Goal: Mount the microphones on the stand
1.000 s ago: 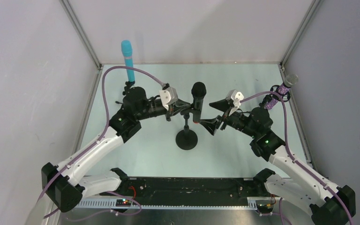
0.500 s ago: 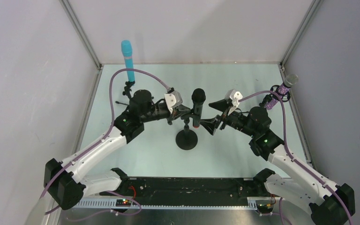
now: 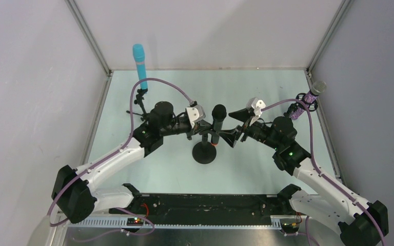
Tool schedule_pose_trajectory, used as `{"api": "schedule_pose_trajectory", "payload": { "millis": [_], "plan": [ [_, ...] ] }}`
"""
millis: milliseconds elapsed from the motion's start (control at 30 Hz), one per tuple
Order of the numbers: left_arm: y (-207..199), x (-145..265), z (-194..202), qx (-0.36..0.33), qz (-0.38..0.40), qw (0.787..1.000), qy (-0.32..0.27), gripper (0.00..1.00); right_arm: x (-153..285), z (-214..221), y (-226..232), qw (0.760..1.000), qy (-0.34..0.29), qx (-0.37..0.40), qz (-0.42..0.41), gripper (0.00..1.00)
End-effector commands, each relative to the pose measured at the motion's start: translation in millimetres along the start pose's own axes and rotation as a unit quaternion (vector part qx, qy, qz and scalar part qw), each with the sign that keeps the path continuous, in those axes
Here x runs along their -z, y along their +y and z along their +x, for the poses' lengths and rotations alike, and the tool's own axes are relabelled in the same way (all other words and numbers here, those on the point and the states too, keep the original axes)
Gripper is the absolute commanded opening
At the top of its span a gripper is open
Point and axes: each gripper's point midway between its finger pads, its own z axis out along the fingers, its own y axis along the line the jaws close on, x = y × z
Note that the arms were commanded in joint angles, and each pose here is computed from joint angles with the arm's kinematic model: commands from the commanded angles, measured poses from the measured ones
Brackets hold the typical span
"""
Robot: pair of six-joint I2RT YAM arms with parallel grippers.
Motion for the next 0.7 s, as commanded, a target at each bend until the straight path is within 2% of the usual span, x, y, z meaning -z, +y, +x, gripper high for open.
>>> {"api": "schedule_pose_trajectory", "payload": {
  "millis": [0, 233, 433, 567, 667],
  "plan": [
    [-17.3, 2.8, 76.4, 0.044, 0.014, 0.993, 0.108, 0.0, 1.8, -8.6, -2.7, 1.0, -0.014, 0.008, 0.008, 0.99],
    [-13.5, 5.9, 74.8, 0.045, -0.002, 0.993, 0.108, 0.0, 1.9, -10.4, -2.4, 1.0, -0.017, 0.007, 0.008, 0.99],
    [2.0, 2.9, 41.1, 0.039, -0.031, 0.996, 0.072, 0.01, 0.7, -10.7, -1.5, 1.0, -0.019, 0.007, 0.004, 0.99],
    [18.2, -1.1, 8.7, 0.034, -0.056, 0.997, 0.038, 0.09, 0.6, -12.3, -0.3, 1.0, -0.022, 0.006, 0.001, 0.99],
    [30.5, -0.7, -14.3, 0.03, -0.072, 0.997, 0.018, 0.2, 1.5, -14.5, -0.1, 1.0, -0.025, 0.009, 0.002, 1.0]
  ]
}}
